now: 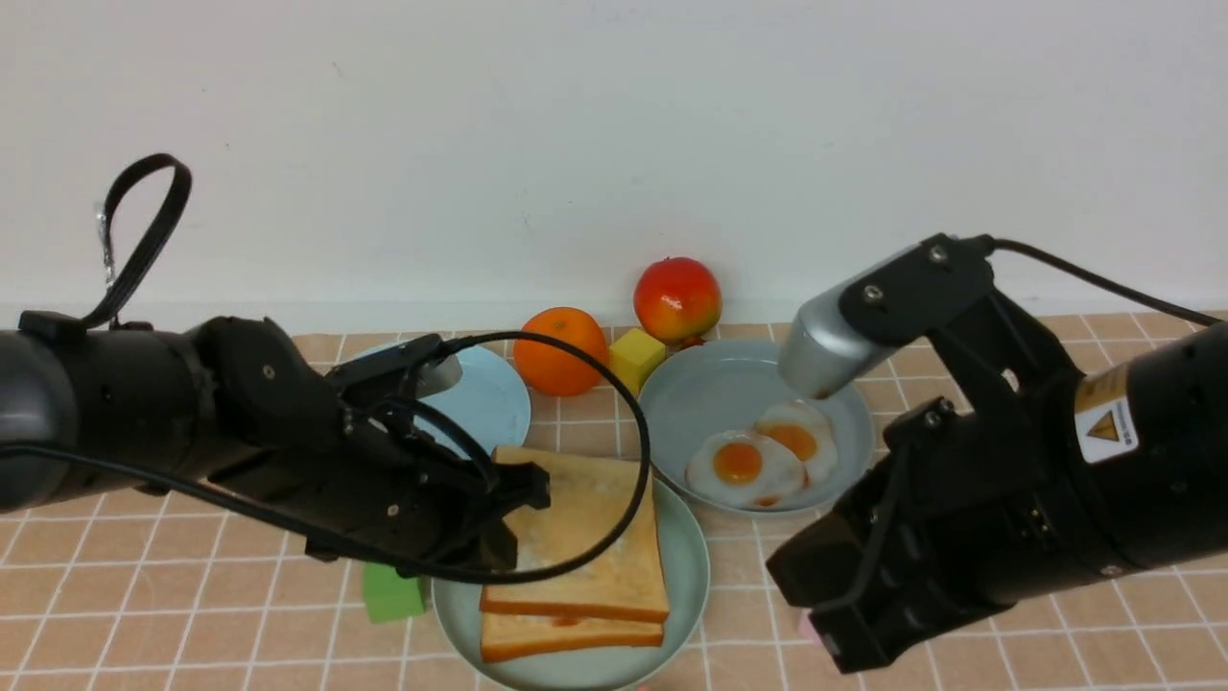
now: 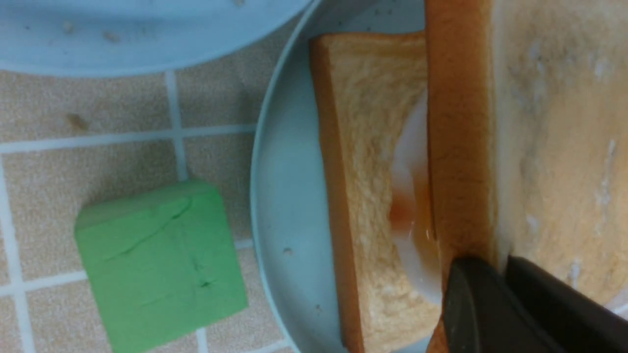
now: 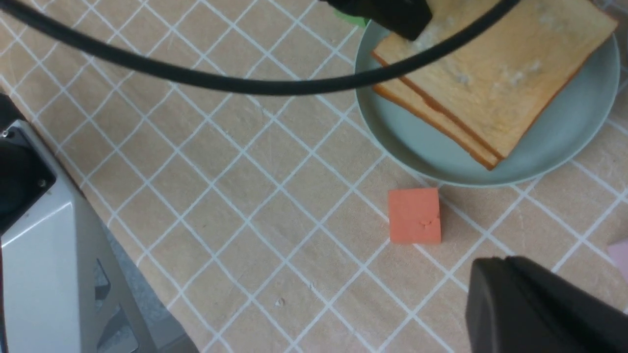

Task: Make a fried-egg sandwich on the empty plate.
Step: Use the left arm to place a slice of bread on the fried egg in the middle

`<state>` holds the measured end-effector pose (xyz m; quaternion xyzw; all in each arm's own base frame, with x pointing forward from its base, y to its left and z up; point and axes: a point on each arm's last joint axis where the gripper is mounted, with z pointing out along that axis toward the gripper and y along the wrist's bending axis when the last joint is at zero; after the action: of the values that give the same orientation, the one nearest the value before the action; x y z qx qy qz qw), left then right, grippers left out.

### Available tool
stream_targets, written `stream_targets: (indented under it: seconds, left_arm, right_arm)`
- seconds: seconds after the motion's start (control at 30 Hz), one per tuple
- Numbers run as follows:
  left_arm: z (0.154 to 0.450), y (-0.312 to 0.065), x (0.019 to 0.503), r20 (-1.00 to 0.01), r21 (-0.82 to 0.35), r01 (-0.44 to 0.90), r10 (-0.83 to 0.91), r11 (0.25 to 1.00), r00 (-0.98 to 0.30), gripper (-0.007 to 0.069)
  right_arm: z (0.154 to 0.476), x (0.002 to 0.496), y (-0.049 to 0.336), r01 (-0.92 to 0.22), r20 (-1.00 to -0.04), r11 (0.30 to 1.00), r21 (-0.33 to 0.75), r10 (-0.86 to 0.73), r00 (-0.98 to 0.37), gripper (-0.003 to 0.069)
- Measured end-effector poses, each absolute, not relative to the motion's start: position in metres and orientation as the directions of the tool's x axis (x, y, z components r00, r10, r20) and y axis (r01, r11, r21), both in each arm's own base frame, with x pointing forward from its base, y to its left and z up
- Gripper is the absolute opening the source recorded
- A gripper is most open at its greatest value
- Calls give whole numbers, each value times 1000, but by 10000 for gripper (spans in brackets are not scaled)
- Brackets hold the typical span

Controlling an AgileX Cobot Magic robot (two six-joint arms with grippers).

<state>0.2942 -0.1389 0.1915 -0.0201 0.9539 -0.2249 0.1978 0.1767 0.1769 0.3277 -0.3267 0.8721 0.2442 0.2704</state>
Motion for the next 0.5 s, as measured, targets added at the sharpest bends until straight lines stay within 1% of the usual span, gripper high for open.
stream_targets:
  seconds: [0.13,0.23,0.27,0.3,0.33,0.37,0.4,0.43,0.47,0.5]
  left_arm:
    - [192,-139,294,-368,-438,47,-131,898,-920,53]
    - [191,-139,293,-361,-436,51,-123,899,-924,106]
    - [191,-139,293,-361,-436,50,-124,899,-925,106]
    - [191,-139,293,-354,-436,49,-121,899,-928,130]
    - [191,-139,291,-341,-435,51,-112,899,-933,179]
    - [192,-139,290,-338,-436,53,-109,898,-935,197]
    - [193,-139,288,-334,-432,63,-95,900,-938,235]
    - [196,-138,287,-335,-430,69,-88,900,-938,259]
    - [201,-137,284,-339,-425,84,-72,901,-938,300]
    - [205,-137,282,-345,-425,90,-69,901,-936,315]
  right_arm:
    - [327,176,177,-702,-628,667,250,-440,-642,41]
    - [327,176,177,-702,-627,667,250,-441,-642,46]
    - [327,176,177,-702,-627,667,250,-441,-642,46]
    - [327,176,177,-702,-627,667,250,-441,-642,48]
    - [327,176,177,-702,-627,667,250,-441,-642,50]
    - [327,176,177,-702,-627,667,250,-441,-642,50]
    - [327,176,177,-702,-627,667,250,-441,-642,50]
    - [327,176,177,-702,-627,667,250,-441,-642,50]
    - [327,176,177,-702,-626,666,250,-442,-642,52]
    - [327,176,177,-702,-626,666,250,-442,-643,52]
